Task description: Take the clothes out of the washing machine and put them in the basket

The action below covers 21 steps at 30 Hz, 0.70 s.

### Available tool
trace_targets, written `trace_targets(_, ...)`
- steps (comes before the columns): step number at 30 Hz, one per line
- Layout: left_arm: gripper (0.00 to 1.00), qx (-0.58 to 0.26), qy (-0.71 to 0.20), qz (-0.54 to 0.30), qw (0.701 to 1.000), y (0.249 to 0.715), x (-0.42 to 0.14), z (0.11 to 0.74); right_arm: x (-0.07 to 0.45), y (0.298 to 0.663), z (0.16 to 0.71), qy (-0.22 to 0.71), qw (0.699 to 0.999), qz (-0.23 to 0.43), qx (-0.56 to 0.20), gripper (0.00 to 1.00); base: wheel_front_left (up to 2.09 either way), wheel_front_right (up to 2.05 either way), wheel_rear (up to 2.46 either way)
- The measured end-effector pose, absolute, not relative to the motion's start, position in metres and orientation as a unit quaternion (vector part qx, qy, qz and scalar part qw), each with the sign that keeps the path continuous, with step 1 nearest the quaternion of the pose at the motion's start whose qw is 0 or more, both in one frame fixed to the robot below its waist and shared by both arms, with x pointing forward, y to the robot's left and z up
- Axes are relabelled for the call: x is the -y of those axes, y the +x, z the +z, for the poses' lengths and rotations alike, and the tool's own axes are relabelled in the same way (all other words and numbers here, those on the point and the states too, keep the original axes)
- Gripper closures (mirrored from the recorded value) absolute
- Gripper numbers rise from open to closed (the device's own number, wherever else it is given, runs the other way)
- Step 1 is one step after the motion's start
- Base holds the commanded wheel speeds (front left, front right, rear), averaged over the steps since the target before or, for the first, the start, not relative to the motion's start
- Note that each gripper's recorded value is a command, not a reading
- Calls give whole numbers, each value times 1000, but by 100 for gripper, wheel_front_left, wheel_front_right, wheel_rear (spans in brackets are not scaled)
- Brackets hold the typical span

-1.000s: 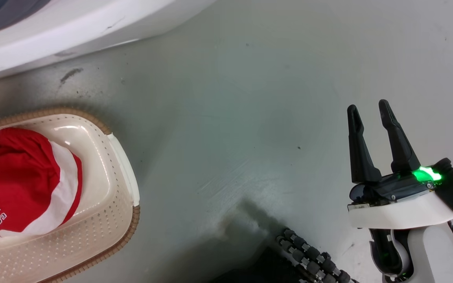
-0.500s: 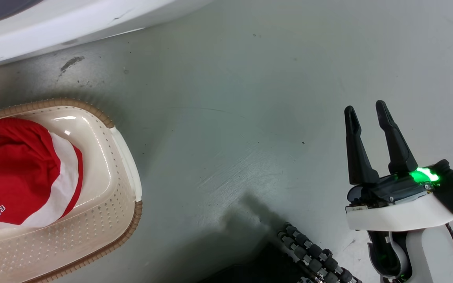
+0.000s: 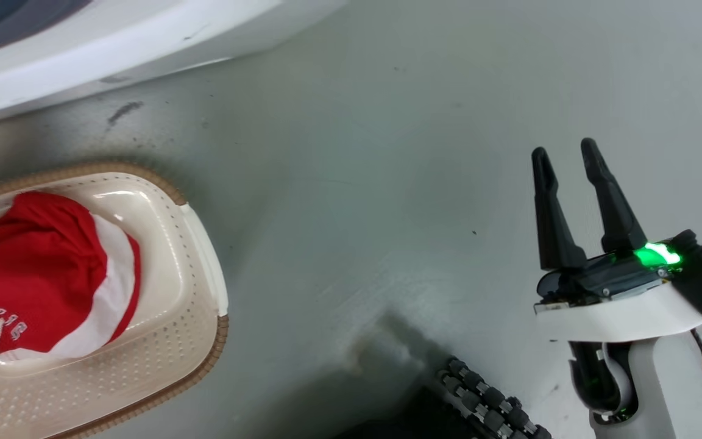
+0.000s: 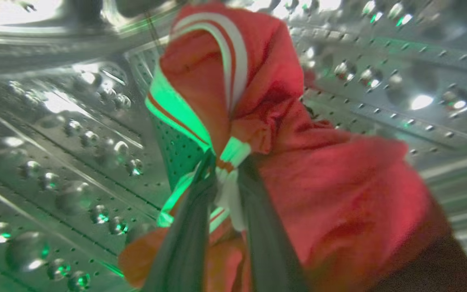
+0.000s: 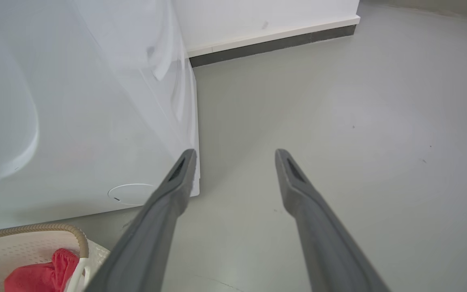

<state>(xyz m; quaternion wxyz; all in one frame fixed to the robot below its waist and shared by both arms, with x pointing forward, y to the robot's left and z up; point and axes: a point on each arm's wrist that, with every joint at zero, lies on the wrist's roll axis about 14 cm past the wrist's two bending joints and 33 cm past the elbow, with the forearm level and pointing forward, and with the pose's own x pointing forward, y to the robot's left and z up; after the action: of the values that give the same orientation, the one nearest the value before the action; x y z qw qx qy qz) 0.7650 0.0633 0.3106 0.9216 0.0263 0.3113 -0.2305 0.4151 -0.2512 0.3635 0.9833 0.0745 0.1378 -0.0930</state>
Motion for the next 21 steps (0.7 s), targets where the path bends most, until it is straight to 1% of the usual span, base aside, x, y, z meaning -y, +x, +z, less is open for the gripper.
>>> trace_targets(8,100,-202,-25,-235,950,750,-71,372,254,428,392,59,991,-84,-92,0,0,0,0)
trace_targets(14,100,-133,-33,-233,963,717,-88,410,242,434,415,52,995,-61,-60,0,0,0,0)
trace_targets(21,100,-72,-35,-229,970,669,-106,453,224,428,439,48,998,-34,-34,0,0,0,0)
